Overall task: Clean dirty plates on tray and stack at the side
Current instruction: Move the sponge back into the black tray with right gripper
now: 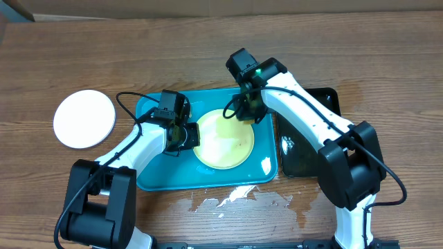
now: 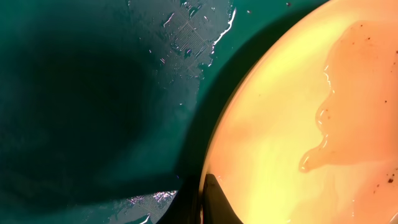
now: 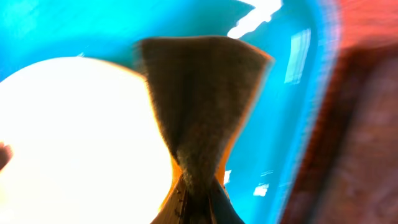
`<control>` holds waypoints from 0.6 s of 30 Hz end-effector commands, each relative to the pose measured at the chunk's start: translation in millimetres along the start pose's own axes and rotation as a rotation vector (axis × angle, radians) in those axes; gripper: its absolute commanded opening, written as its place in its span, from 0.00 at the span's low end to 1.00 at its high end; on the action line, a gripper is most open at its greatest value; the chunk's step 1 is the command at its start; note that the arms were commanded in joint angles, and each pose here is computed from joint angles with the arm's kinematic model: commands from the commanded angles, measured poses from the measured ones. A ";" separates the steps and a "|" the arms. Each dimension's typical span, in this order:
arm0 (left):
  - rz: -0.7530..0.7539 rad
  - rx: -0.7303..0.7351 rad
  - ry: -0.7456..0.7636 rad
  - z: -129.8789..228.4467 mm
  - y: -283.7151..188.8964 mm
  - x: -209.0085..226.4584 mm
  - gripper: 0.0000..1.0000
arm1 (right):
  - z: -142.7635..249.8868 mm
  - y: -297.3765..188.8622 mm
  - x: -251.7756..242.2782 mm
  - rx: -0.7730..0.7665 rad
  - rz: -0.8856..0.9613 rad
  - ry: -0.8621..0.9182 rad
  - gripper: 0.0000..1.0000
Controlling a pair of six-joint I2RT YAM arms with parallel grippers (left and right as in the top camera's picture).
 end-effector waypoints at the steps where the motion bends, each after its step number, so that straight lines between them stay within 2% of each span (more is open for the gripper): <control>1: -0.081 0.036 -0.027 9.2 5.9 12.9 0.04 | 16.1 -5.0 20.6 0.101 -0.141 -0.010 0.04; 6: -0.082 0.043 -0.025 6.7 2.6 12.1 0.04 | 11.0 -13.8 16.6 0.080 -0.154 0.002 0.04; 10: -0.140 0.057 -0.012 -6.1 -13.0 14.0 0.04 | -4.2 -50.1 -7.4 0.003 -0.194 0.062 0.04; 18: -0.280 0.047 -0.008 -29.1 -42.4 21.0 0.04 | -18.0 -83.9 -87.4 0.001 -0.136 0.251 0.04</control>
Point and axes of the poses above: each gripper's point midway between its finger pads, its own y axis out along the fingers, its own x axis along the line the jaws close on, z = x × y, the point moved 7 cm from there along -y, back along the fingers, and after that the axes turned 15 degrees about y, right-handed, at the moved point
